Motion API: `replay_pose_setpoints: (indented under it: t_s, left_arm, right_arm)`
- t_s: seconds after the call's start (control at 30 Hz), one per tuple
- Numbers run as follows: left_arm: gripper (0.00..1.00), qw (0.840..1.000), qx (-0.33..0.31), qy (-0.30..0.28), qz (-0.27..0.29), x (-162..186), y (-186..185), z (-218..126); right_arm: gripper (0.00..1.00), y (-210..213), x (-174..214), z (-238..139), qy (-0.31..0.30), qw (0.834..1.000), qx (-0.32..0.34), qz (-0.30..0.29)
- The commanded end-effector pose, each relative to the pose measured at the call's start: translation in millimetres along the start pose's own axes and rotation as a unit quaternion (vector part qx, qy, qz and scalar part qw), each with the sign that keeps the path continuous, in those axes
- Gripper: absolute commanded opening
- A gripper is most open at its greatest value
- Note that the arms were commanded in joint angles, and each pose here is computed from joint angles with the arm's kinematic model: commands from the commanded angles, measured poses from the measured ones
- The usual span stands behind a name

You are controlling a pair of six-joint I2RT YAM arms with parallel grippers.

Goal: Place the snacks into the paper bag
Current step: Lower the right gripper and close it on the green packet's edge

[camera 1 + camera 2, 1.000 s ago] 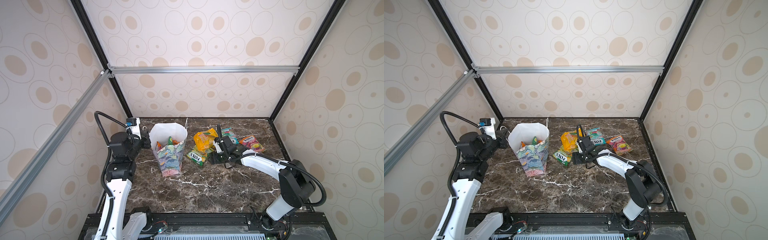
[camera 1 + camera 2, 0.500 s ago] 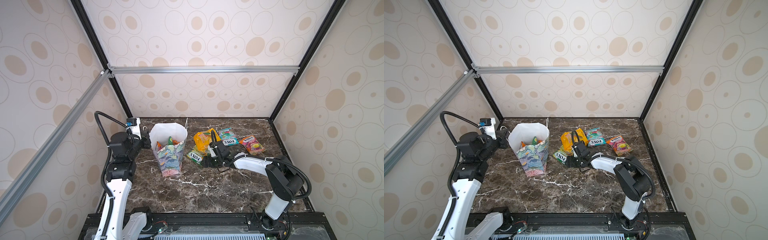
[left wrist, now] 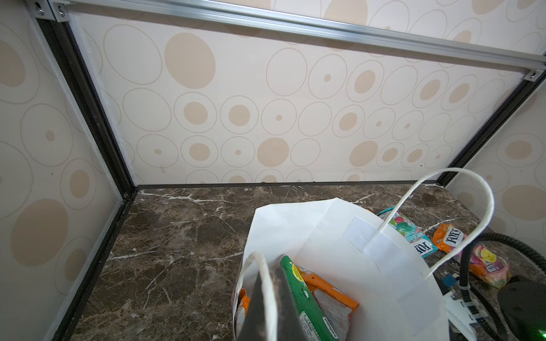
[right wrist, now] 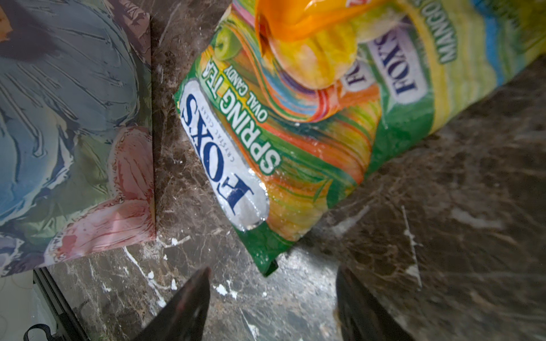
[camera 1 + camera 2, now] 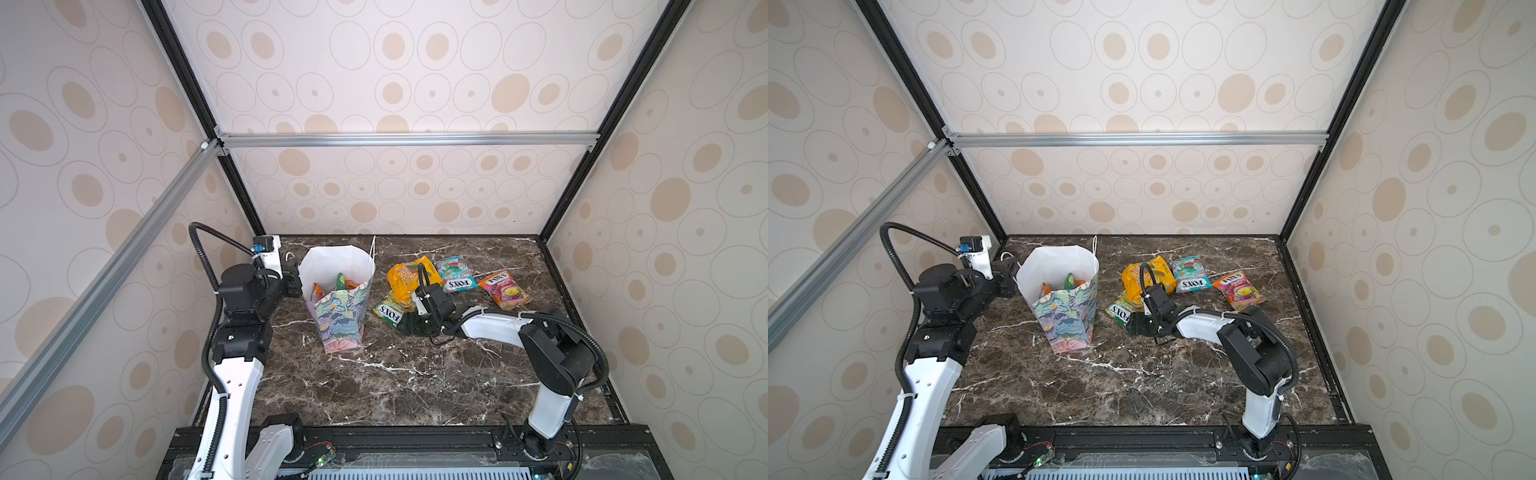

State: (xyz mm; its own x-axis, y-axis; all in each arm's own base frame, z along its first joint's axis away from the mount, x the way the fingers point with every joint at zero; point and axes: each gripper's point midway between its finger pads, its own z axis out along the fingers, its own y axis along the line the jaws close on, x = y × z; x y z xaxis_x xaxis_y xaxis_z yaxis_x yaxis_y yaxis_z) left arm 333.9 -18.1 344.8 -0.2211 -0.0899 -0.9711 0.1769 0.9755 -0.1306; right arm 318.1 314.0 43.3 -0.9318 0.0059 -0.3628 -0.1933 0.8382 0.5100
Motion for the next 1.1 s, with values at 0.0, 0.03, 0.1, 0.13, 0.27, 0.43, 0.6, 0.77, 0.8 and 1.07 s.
replay_pose_setpoints:
  t_s: [0.0,0.03,0.1,0.13,0.27,0.43,0.6,0.77,0.8,1.07]
  left_arm:
    - [0.00,0.999,0.004,-0.035,0.014,-24.7,-4.2,-9.7]
    - [0.00,0.999,0.004,-0.035,0.014,-25.0,-4.0,-9.7]
    - [0.00,0.999,0.004,-0.034,0.015,-24.3,-3.7,-9.5]
    - [0.00,0.999,0.005,-0.035,0.015,-24.9,-4.4,-9.8]
    - [0.00,0.999,0.005,-0.035,0.015,-25.1,-4.5,-10.1]
    - [0.00,0.999,0.002,-0.036,0.016,-25.4,-3.4,-10.8]
    - [0.00,0.999,0.000,-0.035,0.016,-24.4,-2.5,-9.9]
    - [0.00,0.999,-0.003,-0.035,0.017,-24.6,-1.7,-10.1]
    - [0.00,0.999,-0.004,-0.035,0.017,-24.2,-1.2,-10.0]
    - [0.00,0.999,-0.004,-0.034,0.017,-23.9,-1.5,-9.8]
  right_arm:
    - [0.68,7.7,-3.1,7.4,-0.002,1.000,0.001,-0.004]
    - [0.67,8.3,-4.6,7.3,-0.003,1.000,0.010,-0.009]
    - [0.66,9.1,-4.6,8.0,-0.001,0.999,0.031,-0.024]
    - [0.66,9.0,-4.3,9.2,0.002,0.999,0.037,-0.028]
    - [0.63,11.3,-4.9,13.8,0.008,0.999,0.036,-0.026]
    - [0.60,8.3,-3.8,19.5,0.017,0.999,0.045,-0.020]
    - [0.56,4.7,-1.2,27.1,0.025,0.998,0.051,-0.013]
    - [0.42,3.0,-2.2,30.9,0.022,0.998,0.054,-0.010]
    - [0.34,3.4,-3.8,30.4,0.020,0.998,0.053,-0.010]
    - [0.00,4.8,-6.7,22.8,0.008,0.999,0.051,-0.015]
